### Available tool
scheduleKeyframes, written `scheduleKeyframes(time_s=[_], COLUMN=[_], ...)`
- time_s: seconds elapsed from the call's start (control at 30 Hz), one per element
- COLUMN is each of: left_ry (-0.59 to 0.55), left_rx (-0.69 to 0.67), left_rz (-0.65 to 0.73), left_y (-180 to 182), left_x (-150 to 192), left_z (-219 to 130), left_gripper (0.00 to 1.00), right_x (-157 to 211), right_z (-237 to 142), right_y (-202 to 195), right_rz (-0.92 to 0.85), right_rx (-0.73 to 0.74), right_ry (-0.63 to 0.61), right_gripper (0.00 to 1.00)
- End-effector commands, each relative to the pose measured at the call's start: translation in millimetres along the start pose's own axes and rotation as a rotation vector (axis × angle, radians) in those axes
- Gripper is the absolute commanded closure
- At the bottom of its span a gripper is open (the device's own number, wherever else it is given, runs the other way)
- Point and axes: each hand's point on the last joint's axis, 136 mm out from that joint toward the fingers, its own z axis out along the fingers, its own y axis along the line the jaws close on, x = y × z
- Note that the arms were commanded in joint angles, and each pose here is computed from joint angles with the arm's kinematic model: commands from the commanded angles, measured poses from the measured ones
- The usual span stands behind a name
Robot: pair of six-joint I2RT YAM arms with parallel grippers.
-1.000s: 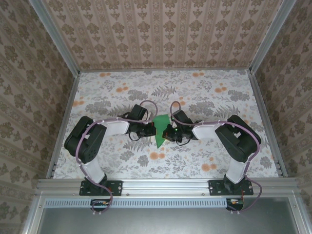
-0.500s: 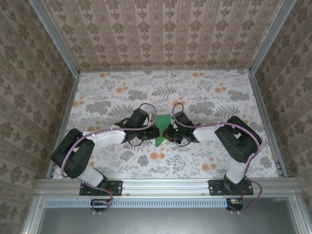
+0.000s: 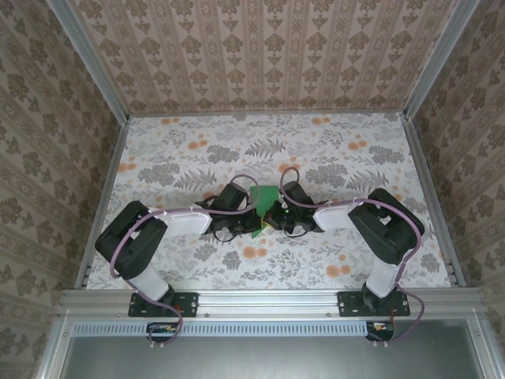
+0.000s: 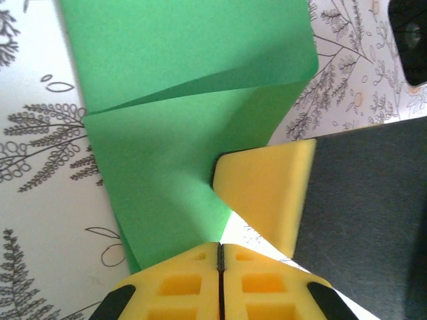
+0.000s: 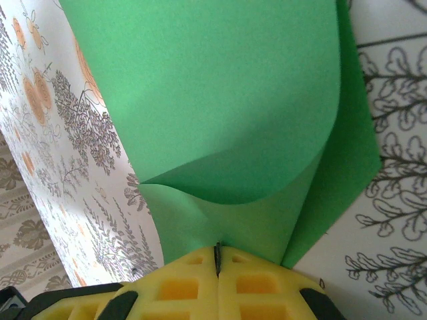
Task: Fold a paper plane with a square sheet of paper (pick it up from the middle)
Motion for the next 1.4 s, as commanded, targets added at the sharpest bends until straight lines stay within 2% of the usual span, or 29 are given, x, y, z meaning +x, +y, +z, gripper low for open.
scheduleKeyframes(time_s=[0.0, 0.37, 0.7, 1.13, 1.23, 1.37], left_ry=[0.025, 0.061, 0.037, 0.076, 0.054, -0.022], left_rx=[-0.026, -0.093, 0.001, -0.102, -0.064, 0.024], left_rz=[-0.028, -0.048, 0.014, -0.062, -0.044, 0.022], left_y=[10, 30, 0, 43, 32, 0], left_x=[10, 24, 24, 45, 38, 18], left_z=[7, 9, -7, 1, -3, -19], left_gripper=[0.92, 0.92, 0.92, 0.93, 0.93, 0.93], right_x=[4, 5, 5, 6, 6, 5], right_z=[0, 0, 0, -1, -1, -2], right_y=[-58, -62, -63, -64, -64, -62], right_rz=[0.084, 0.090, 0.090, 0.087, 0.087, 0.086], right_rx=[0.200, 0.215, 0.219, 0.224, 0.222, 0.216], right_ry=[-0.028, -0.026, -0.024, -0.021, -0.022, -0.026], right_gripper=[1.00, 1.00, 1.00, 1.00, 1.00, 1.00])
